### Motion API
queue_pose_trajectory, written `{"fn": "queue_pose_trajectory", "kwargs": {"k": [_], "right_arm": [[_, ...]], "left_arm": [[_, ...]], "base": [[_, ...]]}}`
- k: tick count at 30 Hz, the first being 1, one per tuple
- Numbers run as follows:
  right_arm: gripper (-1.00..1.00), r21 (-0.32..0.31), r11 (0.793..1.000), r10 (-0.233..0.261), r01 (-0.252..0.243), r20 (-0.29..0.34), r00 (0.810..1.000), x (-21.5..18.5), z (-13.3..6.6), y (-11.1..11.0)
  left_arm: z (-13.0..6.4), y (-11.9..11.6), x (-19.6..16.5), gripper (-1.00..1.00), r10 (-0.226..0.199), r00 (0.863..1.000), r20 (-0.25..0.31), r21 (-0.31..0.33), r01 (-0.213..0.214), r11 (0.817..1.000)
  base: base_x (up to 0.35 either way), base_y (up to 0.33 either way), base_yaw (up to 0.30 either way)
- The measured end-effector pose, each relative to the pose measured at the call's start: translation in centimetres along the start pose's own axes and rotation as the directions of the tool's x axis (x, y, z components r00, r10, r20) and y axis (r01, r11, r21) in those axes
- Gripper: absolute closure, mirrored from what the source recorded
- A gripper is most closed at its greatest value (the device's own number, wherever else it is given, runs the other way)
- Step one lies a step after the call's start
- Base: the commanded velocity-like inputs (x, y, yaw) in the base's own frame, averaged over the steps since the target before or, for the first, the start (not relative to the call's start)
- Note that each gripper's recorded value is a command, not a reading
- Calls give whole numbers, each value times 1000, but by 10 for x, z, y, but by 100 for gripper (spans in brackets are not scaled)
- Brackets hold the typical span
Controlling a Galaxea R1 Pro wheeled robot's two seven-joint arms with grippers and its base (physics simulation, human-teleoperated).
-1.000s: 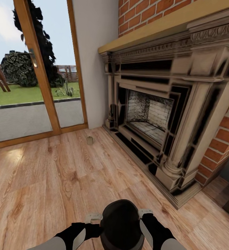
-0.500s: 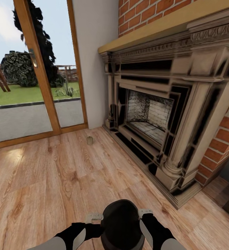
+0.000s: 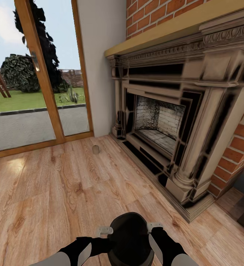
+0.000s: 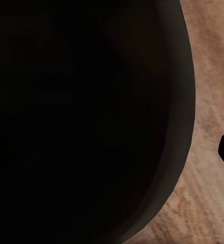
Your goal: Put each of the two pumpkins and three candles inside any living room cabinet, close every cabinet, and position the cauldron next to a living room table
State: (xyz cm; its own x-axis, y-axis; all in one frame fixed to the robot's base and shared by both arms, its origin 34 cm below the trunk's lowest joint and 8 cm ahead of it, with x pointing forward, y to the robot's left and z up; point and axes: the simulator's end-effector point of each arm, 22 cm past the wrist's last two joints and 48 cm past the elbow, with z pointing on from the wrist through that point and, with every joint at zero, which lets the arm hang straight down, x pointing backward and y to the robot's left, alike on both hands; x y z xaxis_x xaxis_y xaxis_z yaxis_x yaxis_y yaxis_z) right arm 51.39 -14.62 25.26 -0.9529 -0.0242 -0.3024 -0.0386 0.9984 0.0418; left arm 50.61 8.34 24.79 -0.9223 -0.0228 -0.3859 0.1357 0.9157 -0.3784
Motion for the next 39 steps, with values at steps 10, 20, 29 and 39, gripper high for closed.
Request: {"fn": "queue_pose_trajectory", "kwargs": {"k": [10, 20, 29, 39], "right_arm": [[-100, 0, 1000, 0, 0, 0, 1000, 0, 0, 0], [-100, 0, 1000, 0, 0, 0, 1000, 0, 0, 0], [-100, 0, 1000, 0, 0, 0, 1000, 0, 0, 0], [-100, 0, 1000, 0, 0, 0, 1000, 0, 0, 0]], "left_arm": [[0, 1, 0, -100, 1, 1000, 1, -7, -1, 1000], [0, 2, 0, -100, 1, 1000, 2, -9, -1, 1000], [0, 4, -1, -100, 1, 1000, 3, -18, -1, 1000], [0, 5, 0, -100, 1, 1000, 2, -20, -1, 1000]], "base": [[36, -12, 0], [51, -15, 0], [29, -1, 0], [2, 0, 0]]}}
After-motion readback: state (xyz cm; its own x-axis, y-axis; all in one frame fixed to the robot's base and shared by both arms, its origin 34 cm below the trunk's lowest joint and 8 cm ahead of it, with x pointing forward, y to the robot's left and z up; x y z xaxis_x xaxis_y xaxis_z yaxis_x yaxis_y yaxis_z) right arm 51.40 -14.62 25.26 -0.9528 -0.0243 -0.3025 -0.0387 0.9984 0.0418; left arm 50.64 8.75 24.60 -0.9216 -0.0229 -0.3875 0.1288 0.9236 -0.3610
